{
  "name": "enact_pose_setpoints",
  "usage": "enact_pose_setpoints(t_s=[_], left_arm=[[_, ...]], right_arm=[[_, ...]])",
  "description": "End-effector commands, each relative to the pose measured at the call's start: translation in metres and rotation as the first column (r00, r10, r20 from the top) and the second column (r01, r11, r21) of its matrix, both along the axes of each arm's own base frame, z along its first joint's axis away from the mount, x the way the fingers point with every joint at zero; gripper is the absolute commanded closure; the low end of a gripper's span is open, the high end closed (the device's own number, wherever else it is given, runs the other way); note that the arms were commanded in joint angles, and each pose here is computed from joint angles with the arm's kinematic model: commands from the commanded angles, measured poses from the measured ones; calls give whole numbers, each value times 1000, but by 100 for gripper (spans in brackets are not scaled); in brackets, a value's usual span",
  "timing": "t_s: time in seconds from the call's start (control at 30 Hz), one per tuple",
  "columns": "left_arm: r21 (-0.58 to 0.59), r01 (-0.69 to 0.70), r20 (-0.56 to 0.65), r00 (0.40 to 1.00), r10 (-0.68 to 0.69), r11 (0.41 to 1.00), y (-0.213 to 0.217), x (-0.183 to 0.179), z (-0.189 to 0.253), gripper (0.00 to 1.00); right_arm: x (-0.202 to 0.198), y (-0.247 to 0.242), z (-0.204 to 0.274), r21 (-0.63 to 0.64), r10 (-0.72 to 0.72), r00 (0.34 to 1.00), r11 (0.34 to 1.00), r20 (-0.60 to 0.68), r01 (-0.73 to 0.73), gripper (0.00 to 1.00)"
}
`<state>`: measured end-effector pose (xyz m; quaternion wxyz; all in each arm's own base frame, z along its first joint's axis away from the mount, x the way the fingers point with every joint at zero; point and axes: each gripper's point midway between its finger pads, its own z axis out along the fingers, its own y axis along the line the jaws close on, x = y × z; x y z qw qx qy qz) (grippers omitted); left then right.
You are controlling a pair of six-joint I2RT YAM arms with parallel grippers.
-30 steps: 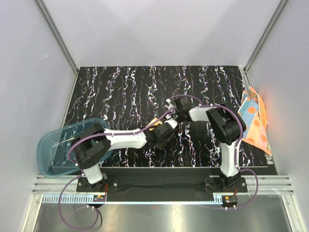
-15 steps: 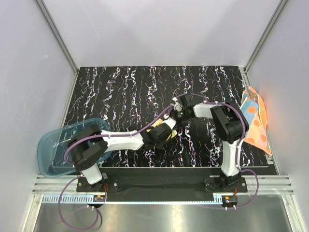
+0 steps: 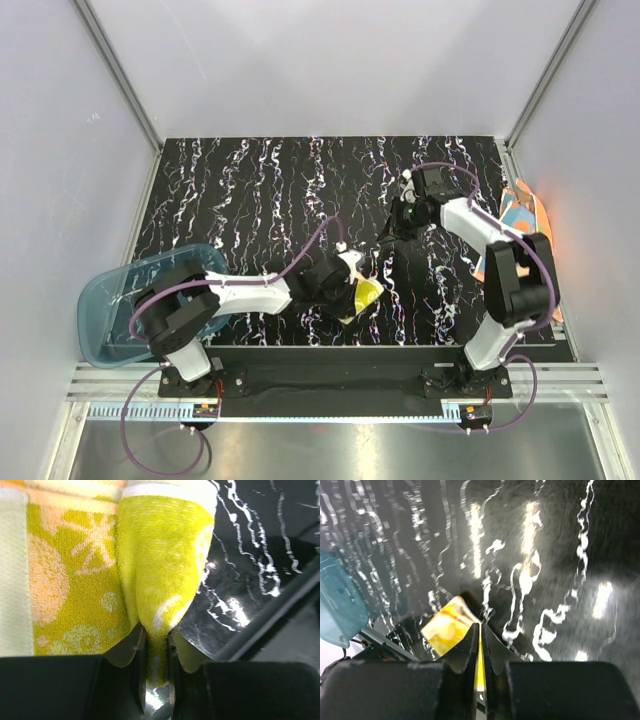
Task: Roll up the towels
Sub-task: Roll the towel
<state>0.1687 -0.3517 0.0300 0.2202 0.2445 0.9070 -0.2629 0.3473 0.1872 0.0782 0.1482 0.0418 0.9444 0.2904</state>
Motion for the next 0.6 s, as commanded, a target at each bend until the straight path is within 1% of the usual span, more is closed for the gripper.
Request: enact_pose_setpoints(t_s=[0.0,0.03,0.07,0.1,0.13,0.2,0.23,0.27,0.3,0.33,0.37,0.4,0.47,0.5,0.57], left_arm=[[-211,-45,-152,988,12,976,-18,-15,17,100],[-280,-59,-149,989,18,958,-24,-10,26,100],[-290,-79,-185,982,25,954,-17,-15,19,100],[-320,-111,-246,969,31,941,-17,-18,21,100],[-364,-116,-253,967,22,924,-21,-16,26,100],[-374,-165,-342,939,30,913,-17,-24,19,100],[-420,-188,-347,937,34,888,-18,-18,25,100],[-418,-217,-381,923,46,882,-12,-21,18,100],[-424,-274,-447,892,63,863,-8,-20,18,100],[-472,-282,-450,892,47,835,-11,-17,26,100],[-477,-300,-474,879,46,826,-9,-17,26,100],[-458,-334,-521,852,55,824,-5,-19,19,100],[-453,-355,-545,836,61,818,-3,-18,17,100],[-427,-388,-580,810,82,817,3,-19,10,100],[-403,-427,-611,784,109,809,9,-17,4,100]], right_arm=[[-13,-10,20,-25,-17,999,1000,38,18,89],[-16,-9,28,-11,-20,998,1000,53,21,88],[-23,-9,25,-3,-19,999,1000,41,19,87],[-28,-8,31,13,-15,999,1000,50,14,86],[-31,-5,33,41,-11,999,999,46,9,85],[-43,-1,29,75,4,1000,997,24,-6,85],[-47,5,36,128,22,999,991,38,-27,85],[-56,7,29,148,33,999,988,14,-35,85],[-60,8,29,165,37,999,986,12,-38,85],[-61,14,33,206,46,999,977,20,-49,85],[-71,15,25,223,53,999,973,-7,-50,84],[-73,17,26,245,54,999,968,-2,-52,83],[-83,25,24,310,69,998,948,-4,-64,79],[-86,28,24,332,75,997,941,0,-71,75],[-97,40,21,393,95,996,916,-2,-86,70]])
